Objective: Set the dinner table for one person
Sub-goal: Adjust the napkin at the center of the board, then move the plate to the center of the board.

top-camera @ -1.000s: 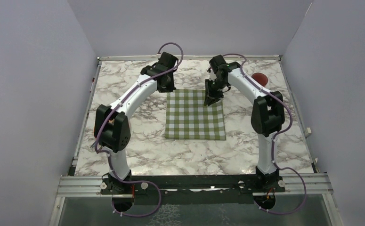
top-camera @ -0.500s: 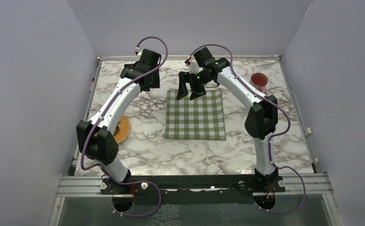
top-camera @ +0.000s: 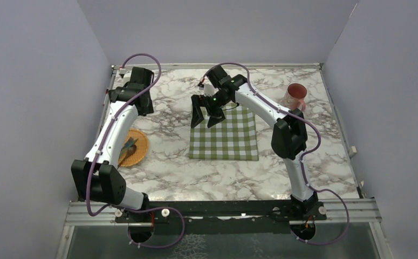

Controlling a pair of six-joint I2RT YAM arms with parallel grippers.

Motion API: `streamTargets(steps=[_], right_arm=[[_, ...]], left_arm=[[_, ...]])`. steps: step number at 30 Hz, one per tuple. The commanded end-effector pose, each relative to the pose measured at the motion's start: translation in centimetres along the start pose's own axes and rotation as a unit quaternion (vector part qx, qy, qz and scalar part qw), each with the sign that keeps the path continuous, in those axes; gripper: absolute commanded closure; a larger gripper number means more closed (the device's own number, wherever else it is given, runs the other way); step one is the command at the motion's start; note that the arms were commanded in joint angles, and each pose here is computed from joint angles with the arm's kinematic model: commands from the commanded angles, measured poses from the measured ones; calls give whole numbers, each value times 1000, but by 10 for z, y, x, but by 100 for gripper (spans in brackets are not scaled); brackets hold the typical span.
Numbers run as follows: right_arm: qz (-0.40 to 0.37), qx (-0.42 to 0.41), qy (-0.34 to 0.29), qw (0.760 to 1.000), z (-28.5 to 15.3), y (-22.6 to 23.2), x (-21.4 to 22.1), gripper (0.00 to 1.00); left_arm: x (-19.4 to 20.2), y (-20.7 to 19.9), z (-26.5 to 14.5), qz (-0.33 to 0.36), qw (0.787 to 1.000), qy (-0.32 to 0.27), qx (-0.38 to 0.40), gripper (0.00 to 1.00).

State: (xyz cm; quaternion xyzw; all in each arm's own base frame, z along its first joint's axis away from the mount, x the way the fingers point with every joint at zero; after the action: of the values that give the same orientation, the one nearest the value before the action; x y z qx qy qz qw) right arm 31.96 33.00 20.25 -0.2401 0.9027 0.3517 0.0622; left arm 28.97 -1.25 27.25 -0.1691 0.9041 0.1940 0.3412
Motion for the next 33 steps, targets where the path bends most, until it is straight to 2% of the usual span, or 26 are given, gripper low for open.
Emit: streamTargets(steps=[1,8,13,19,25,33], right_arm=[[-9,-46,19,999,9,7,2,4],[-36,-103,43,993,46,23,1,5],[-46,-149,25,987,74,34,-5,5],[-67,-177,9,982,109,43,-18,8],[-71,-215,21,974,139,47,-19,11],[-74,-227,33,971,155,52,-13,14]], left_arm=[[17,23,7,-60,995,62,-44,1],[21,51,19,-134,982,96,-88,1],[22,55,23,-182,974,113,-72,1],[9,63,27,-249,961,97,-71,1],[-2,58,27,-253,964,73,-32,1],[8,63,30,-235,967,78,-55,1]])
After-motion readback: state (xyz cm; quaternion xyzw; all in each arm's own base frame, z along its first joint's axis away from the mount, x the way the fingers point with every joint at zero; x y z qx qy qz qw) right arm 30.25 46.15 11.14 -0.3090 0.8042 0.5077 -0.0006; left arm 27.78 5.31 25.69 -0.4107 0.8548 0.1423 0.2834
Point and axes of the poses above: each gripper's point midway between its finger pads, its own z axis out along the fingers, its own y axis along the line the jaws close on, x = y × z, the point moved 8 cm from there along -z, back along the fingers, and after that the axes turned 5 degrees about -z, right-handed, at the moved point
